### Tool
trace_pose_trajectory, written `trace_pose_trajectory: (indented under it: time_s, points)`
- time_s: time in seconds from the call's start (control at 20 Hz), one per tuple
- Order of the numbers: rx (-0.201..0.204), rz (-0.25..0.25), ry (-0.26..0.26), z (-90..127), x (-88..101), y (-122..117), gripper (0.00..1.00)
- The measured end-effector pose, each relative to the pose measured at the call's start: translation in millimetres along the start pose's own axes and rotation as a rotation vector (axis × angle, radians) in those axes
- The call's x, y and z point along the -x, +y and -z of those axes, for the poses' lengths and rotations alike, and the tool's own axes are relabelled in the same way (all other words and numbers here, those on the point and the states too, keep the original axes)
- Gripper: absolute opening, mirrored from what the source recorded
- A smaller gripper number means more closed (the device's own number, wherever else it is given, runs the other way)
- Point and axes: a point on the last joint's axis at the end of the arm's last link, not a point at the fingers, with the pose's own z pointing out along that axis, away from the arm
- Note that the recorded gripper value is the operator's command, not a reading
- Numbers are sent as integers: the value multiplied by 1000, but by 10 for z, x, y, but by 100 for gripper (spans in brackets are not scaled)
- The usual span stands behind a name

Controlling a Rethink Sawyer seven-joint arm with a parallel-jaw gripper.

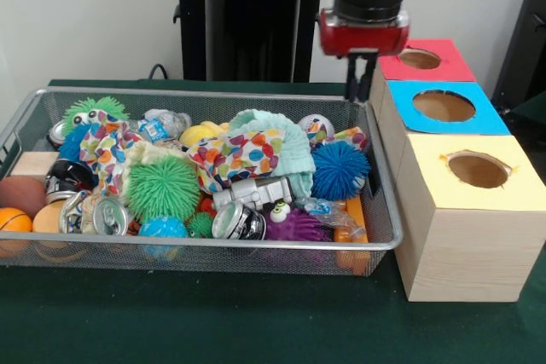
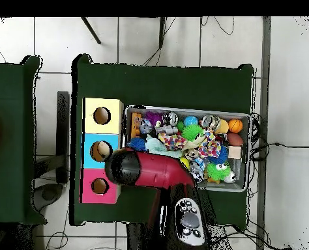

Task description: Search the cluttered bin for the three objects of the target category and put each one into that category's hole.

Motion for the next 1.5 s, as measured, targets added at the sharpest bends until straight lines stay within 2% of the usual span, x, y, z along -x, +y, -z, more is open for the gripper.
trace_pose_trajectory:
  time_s: [0.35, 0.75, 1.0, 1.05, 1.5]
  points:
    - [-7, -25, 18, -183, 41, -279, 0]
    - [-9, -4, 37, -348, 15, -230, 0]
    - [-9, -4, 33, -364, 49, -232, 0]
    - [-10, -4, 27, -357, 80, -238, 100]
    - [-13, -3, 10, -333, 168, -249, 100]
